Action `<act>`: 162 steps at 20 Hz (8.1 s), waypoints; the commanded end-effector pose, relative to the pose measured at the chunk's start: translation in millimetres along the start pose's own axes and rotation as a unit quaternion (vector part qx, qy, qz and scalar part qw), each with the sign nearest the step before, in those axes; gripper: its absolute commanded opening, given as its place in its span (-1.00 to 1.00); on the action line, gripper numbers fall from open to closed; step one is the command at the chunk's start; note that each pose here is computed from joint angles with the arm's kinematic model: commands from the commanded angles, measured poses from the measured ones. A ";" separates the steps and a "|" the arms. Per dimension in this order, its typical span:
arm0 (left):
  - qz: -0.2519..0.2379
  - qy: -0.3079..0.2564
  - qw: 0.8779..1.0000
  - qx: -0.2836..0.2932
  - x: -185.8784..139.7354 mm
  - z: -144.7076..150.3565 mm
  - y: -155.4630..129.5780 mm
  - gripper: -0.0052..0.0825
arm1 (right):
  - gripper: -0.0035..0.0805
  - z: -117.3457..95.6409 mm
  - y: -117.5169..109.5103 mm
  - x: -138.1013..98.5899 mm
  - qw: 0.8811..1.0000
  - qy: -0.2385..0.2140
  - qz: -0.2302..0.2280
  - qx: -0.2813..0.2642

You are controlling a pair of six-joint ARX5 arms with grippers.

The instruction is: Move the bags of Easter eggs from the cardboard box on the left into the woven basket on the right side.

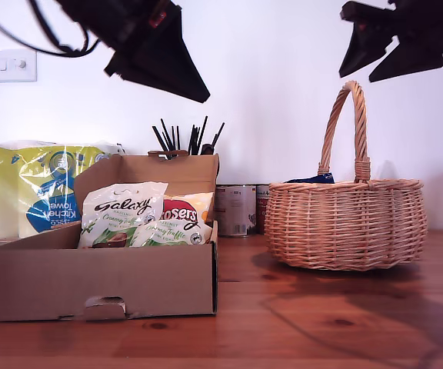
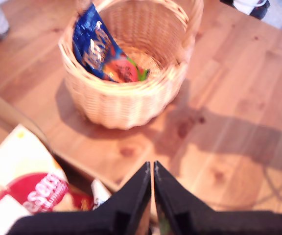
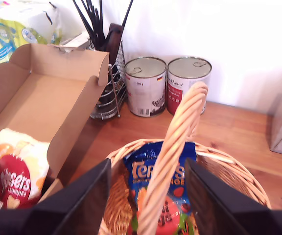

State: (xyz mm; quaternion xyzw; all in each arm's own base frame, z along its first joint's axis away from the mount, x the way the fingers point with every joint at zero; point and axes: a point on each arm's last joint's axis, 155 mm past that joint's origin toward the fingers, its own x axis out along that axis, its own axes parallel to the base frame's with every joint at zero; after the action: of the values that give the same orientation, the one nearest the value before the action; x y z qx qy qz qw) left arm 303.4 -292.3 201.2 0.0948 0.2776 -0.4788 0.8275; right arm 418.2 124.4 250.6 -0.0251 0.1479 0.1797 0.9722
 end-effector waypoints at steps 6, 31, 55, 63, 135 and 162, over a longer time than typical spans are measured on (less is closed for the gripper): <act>0.025 -0.053 0.998 -0.009 -34.7 -45.9 -15.0 -0.93 | -0.23 -14.2 -0.5 35.0 1.000 0.024 0.008 0.008; 0.032 -0.093 0.995 -0.001 -47.3 -29.7 -16.9 -0.93 | -0.95 -11.3 67.5 -34.3 0.988 0.129 0.086 0.007; 0.028 -0.095 0.995 0.000 -47.4 -28.7 -18.2 -0.93 | 0.08 -41.1 39.5 -79.0 0.977 0.212 0.007 -0.022; 0.036 -0.095 0.995 0.005 -47.7 -28.5 -15.6 -0.92 | 0.06 -40.4 38.3 -146.3 0.976 0.216 0.005 -0.009; -0.079 -0.094 0.992 0.030 41.2 66.3 -3.7 -0.94 | -0.95 -109.1 28.7 -209.0 0.994 0.094 -0.019 0.043; -0.082 -0.076 0.993 -0.025 207.0 47.4 -64.2 -0.94 | -0.95 -108.8 28.8 -208.9 0.995 0.093 -0.019 0.043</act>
State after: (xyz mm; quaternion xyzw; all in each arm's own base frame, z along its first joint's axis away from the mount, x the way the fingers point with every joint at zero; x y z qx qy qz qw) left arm 346.4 -497.3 148.7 0.0089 0.2251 -0.5444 0.8080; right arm 191.1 67.7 210.8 -0.0015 0.2443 0.1493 0.9581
